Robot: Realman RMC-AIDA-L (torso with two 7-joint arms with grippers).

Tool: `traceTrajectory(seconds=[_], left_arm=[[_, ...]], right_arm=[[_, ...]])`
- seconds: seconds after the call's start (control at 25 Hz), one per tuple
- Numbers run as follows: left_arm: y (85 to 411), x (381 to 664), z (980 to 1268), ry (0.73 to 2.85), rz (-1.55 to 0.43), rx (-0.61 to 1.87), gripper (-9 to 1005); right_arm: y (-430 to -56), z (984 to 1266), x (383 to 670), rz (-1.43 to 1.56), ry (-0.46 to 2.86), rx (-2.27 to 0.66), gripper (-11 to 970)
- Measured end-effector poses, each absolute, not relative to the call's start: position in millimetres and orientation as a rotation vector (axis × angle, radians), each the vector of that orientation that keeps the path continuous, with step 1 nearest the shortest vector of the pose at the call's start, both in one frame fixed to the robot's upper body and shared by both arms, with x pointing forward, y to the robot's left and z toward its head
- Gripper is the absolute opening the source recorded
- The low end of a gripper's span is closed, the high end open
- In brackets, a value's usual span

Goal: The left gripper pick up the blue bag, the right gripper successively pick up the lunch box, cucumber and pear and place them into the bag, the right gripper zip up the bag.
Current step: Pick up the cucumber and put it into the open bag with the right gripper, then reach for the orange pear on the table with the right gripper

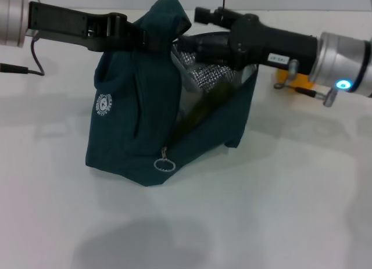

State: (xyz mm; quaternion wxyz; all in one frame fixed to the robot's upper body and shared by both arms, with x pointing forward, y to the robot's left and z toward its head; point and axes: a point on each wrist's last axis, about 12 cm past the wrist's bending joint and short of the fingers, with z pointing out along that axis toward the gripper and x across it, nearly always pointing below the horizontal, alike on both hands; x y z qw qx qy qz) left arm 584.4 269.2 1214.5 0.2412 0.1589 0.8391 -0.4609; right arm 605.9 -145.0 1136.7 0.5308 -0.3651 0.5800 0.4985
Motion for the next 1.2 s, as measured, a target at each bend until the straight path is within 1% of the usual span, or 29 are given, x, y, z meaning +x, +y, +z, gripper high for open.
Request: traceTrajectory(seconds=[0.08, 0.32, 0.48, 0.64, 0.84, 1.2], left_arm=[[269.6, 584.1, 1214.1, 2.296, -1.261, 0.433, 44], [275.9, 580.7, 1210.4, 2.302, -1.261, 0.408, 44], [275.4, 579.5, 1209.1, 2.305, -1.266, 0.41, 42], [273.3, 579.0, 1208.6, 2.301, -1.276, 0.414, 41], [270.8, 579.4, 1210.0, 2.286, -1.286, 0.428, 41], [268.6, 579.3, 1209.6, 2.281, -1.292, 0.434, 41]], right_arm=[[-154.6, 1136.0, 603.2, 1.173, 1.361, -0.842, 869], [-210.5, 1123.9, 587.1, 1.009, 1.36, -0.677, 872], [-257.0, 1107.7, 575.4, 0.886, 1.431, -0.492, 869], [-285.8, 1093.2, 571.0, 0.776, 1.51, -0.364, 858], [-290.4, 1079.6, 582.4, 0.65, 1.638, -0.339, 844], [-261.4, 1077.5, 605.9, 0.568, 1.676, -0.484, 819]])
